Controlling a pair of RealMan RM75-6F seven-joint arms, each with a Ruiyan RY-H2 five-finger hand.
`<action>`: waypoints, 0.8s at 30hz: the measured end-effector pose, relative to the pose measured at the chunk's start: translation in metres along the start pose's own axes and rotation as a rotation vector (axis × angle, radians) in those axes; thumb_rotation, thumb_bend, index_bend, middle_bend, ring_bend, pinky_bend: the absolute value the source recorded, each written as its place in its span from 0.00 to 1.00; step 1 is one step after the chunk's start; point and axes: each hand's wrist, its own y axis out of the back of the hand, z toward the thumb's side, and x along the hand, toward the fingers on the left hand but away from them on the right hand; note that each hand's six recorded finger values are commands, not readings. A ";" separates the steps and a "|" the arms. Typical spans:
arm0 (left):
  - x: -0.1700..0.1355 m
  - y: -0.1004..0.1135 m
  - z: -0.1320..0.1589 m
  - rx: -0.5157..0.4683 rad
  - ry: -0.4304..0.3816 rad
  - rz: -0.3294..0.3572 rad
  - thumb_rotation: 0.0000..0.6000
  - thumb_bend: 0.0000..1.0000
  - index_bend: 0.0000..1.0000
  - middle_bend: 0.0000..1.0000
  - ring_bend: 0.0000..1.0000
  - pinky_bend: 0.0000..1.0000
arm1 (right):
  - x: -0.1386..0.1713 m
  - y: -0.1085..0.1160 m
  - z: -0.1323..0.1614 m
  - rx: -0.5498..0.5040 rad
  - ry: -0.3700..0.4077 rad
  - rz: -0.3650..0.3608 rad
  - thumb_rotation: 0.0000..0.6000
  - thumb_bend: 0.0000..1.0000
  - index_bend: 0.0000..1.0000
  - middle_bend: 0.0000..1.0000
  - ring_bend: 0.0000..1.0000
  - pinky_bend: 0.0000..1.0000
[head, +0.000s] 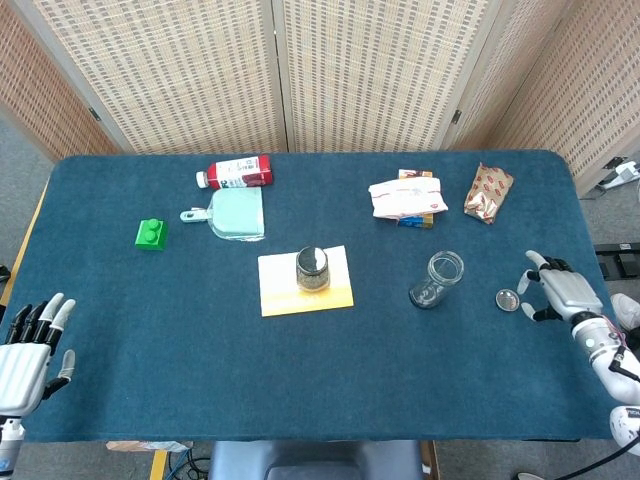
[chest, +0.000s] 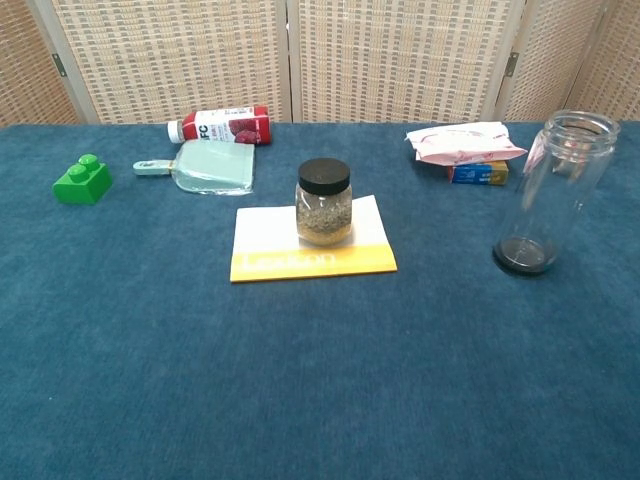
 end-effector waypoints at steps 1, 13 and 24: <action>0.000 0.000 0.000 0.001 0.000 0.000 1.00 0.50 0.00 0.00 0.00 0.00 | 0.000 -0.001 -0.001 0.003 -0.002 0.004 1.00 0.42 0.47 0.00 0.00 0.00; 0.000 0.000 -0.001 0.000 0.002 0.003 1.00 0.50 0.00 0.00 0.00 0.00 | -0.005 -0.001 -0.001 0.008 -0.017 0.018 1.00 0.44 0.52 0.00 0.00 0.00; 0.001 0.001 -0.002 -0.002 0.004 0.002 1.00 0.50 0.00 0.00 0.00 0.00 | -0.013 -0.007 -0.003 0.004 -0.029 0.035 1.00 0.44 0.54 0.00 0.00 0.00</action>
